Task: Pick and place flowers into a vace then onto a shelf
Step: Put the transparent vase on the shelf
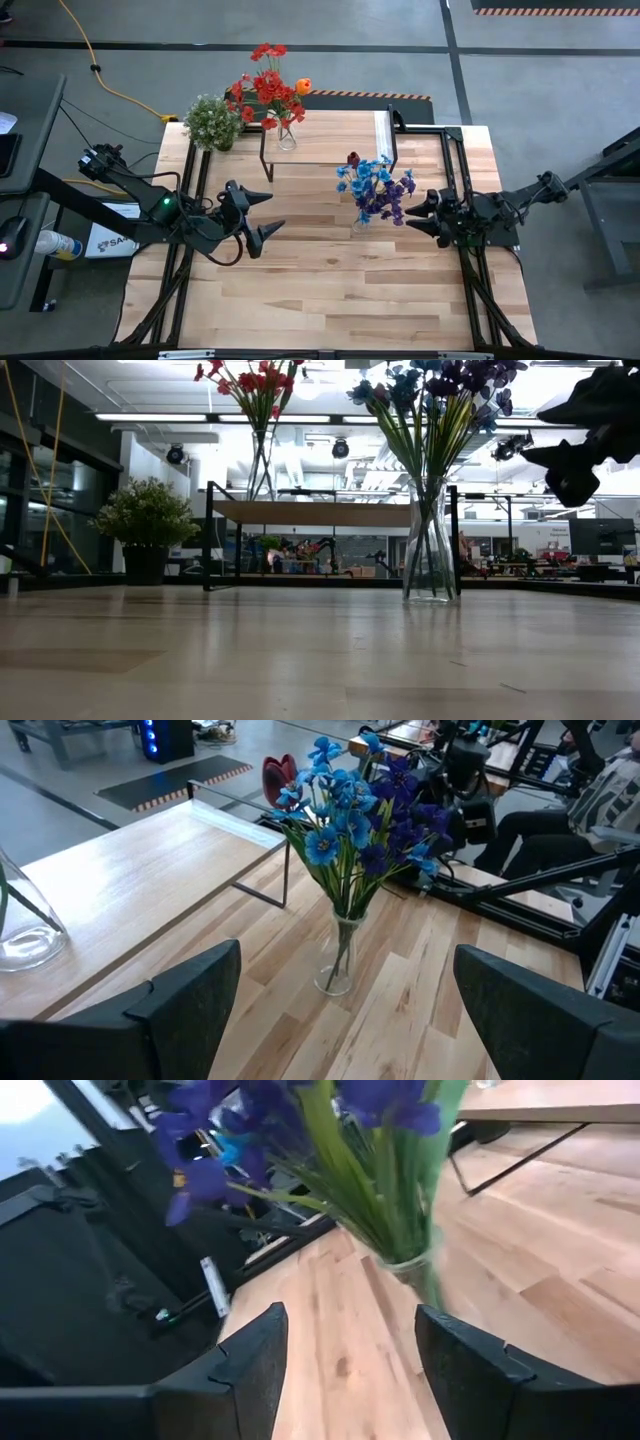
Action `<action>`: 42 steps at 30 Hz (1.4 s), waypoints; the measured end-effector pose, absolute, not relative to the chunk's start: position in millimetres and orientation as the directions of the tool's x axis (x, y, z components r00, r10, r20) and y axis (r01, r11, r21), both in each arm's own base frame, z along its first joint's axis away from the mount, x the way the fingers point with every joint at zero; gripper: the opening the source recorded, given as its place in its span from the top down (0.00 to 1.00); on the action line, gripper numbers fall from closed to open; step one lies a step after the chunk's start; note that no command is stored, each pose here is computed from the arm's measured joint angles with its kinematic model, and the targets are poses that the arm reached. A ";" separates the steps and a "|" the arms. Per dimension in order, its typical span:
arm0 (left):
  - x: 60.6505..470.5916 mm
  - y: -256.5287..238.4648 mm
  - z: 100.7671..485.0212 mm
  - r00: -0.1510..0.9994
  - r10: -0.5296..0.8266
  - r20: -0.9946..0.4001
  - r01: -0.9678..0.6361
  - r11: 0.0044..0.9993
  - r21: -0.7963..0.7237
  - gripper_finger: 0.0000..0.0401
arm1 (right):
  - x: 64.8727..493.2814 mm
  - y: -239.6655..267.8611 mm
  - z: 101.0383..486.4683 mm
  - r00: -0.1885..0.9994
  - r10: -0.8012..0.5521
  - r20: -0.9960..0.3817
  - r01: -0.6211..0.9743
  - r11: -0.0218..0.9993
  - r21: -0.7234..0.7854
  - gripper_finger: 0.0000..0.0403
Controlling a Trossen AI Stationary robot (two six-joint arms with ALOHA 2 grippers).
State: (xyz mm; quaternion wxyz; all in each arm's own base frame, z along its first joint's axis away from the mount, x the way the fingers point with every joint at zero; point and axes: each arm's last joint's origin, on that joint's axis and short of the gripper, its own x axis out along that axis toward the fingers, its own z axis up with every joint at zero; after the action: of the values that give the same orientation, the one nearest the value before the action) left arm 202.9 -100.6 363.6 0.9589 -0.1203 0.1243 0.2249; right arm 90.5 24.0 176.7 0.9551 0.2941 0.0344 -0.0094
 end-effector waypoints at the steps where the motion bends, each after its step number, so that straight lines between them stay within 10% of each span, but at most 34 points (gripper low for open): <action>1: 202.9 -100.7 363.6 0.869 0.400 -0.293 -0.460 0.871 -0.175 0.01 | 90.5 24.3 177.3 0.998 0.012 -0.067 0.028 0.826 0.563 0.48; 14: 202.9 -100.8 363.5 0.869 0.397 -0.295 -0.457 0.872 -0.175 0.01 | 106.4 32.9 178.0 0.977 0.123 -0.174 -0.019 0.863 0.505 0.53; 34: 202.7 -100.6 362.9 0.868 0.397 -0.300 -0.458 0.873 -0.169 0.01 | 122.8 17.5 147.5 0.885 -0.060 -0.462 0.269 0.876 0.400 0.50; 42: 202.6 -100.7 362.8 0.868 0.396 -0.300 -0.457 0.873 -0.168 0.01 | 120.9 15.0 129.4 0.915 -0.121 -0.384 0.305 0.831 0.465 0.50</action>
State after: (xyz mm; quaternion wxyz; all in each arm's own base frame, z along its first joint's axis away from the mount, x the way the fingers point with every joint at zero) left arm 202.6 -100.7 362.8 0.9592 -0.1176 0.1291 0.2225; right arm 120.9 15.0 129.4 0.9414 0.2674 0.1717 -0.1131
